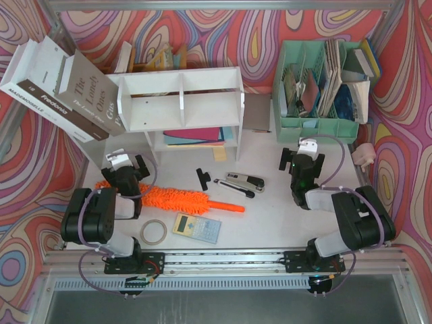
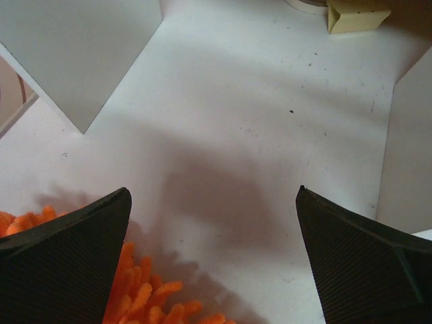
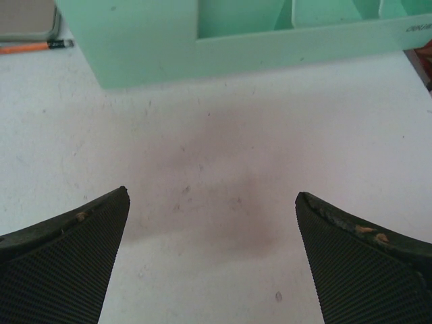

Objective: Dust the bookshelf with a duster

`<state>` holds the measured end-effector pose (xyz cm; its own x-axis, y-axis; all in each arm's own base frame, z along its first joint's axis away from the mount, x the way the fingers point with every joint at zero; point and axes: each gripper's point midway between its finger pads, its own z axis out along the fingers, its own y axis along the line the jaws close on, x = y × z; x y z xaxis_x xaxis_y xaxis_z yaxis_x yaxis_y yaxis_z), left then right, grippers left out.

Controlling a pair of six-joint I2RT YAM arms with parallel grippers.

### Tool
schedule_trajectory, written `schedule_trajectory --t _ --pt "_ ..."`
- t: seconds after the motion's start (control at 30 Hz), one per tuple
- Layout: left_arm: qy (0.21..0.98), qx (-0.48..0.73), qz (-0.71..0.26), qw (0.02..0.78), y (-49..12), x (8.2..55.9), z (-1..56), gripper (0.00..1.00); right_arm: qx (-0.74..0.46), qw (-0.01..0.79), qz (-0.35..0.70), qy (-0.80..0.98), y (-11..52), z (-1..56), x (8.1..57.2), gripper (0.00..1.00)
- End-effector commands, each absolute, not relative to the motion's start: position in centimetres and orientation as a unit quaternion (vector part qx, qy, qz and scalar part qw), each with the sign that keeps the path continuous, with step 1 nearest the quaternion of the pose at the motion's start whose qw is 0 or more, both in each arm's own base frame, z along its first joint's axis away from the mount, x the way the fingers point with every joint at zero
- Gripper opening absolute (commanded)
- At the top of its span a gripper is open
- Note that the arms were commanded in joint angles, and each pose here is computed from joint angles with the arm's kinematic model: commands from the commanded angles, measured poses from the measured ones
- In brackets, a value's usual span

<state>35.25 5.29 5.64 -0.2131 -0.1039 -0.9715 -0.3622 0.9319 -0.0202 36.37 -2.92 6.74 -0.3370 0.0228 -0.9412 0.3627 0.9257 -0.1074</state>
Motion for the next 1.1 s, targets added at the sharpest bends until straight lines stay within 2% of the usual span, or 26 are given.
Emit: schedule_trajectory --t 0.0,0.23,0.43,0.67,1.07 --pt "0.774 -0.159 0.085 0.607 5.1 36.1 6.2 0.98 0.103 0.601 -0.116 0.784 -3.0 7.7 38.3 0.99" --pt "0.785 -0.149 0.085 0.596 4.9 36.9 5.8 0.98 -0.008 0.616 -0.027 0.787 0.4 7.8 39.3 0.91" --pt "0.788 -0.141 0.080 0.594 4.6 37.1 5.8 0.98 0.003 0.600 -0.010 0.800 -0.9 7.2 40.2 0.93" --pt "0.789 -0.141 0.079 0.593 4.5 37.1 5.8 0.98 0.006 0.624 0.002 0.781 -0.8 6.6 40.2 0.99" --pt "0.788 -0.140 0.078 0.595 4.5 37.1 5.9 0.98 -0.002 0.628 -0.014 0.778 -0.3 6.1 40.3 0.99"
